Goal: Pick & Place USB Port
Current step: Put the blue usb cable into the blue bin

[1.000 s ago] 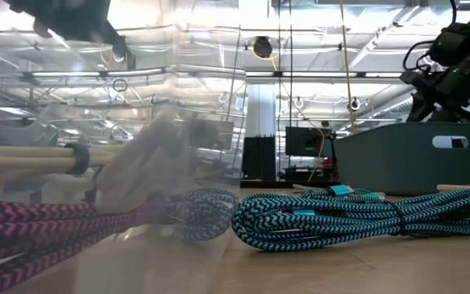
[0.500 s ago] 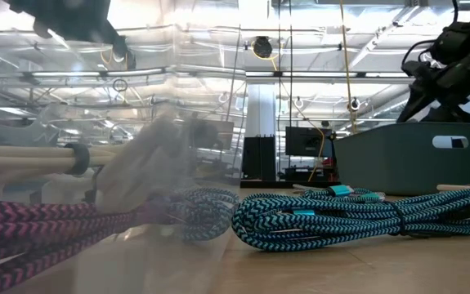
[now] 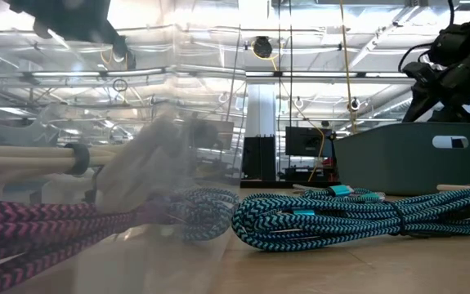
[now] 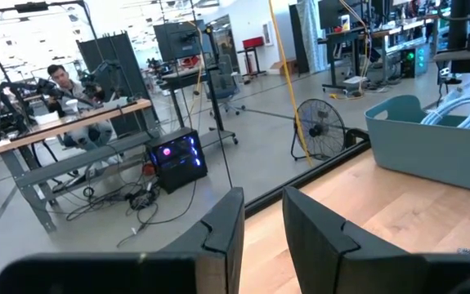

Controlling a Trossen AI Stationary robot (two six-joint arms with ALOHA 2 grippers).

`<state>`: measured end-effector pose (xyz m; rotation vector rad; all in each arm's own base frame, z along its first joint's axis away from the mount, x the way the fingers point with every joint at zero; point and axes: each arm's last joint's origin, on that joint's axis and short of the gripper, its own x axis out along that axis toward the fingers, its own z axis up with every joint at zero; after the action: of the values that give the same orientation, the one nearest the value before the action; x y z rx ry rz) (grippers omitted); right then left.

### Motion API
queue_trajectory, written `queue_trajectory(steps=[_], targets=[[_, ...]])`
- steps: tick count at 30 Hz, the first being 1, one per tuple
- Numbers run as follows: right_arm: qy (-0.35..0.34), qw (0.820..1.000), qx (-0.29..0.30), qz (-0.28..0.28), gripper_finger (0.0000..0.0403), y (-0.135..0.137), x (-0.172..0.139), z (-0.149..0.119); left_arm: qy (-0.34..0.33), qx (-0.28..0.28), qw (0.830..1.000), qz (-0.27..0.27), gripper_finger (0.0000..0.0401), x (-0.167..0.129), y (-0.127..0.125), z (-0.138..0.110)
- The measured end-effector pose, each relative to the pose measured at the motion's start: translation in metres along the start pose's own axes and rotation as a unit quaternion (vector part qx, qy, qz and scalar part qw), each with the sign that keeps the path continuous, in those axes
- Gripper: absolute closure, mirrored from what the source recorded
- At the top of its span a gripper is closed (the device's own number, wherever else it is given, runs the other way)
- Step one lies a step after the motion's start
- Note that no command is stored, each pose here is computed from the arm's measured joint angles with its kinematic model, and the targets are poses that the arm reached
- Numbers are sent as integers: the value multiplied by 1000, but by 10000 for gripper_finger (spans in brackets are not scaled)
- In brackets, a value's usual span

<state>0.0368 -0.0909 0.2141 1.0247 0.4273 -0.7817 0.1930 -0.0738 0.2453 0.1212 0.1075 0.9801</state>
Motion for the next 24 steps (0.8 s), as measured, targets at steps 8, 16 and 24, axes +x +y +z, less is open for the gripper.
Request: queue_trajectory(steps=[8, 16, 24], targets=[[70, 997, 8, -5, 245, 0, 0, -14, 0, 0, 1000, 0, 311, 0, 0, 0], [63, 997, -20, 25, 245, 9, -5, -9, 2, -3, 1000, -8, 311, 0, 0, 0], [-27, 995, -61, 69, 245, 36, -32, 15, 2, -3, 1000, -7, 311, 0, 0, 0]])
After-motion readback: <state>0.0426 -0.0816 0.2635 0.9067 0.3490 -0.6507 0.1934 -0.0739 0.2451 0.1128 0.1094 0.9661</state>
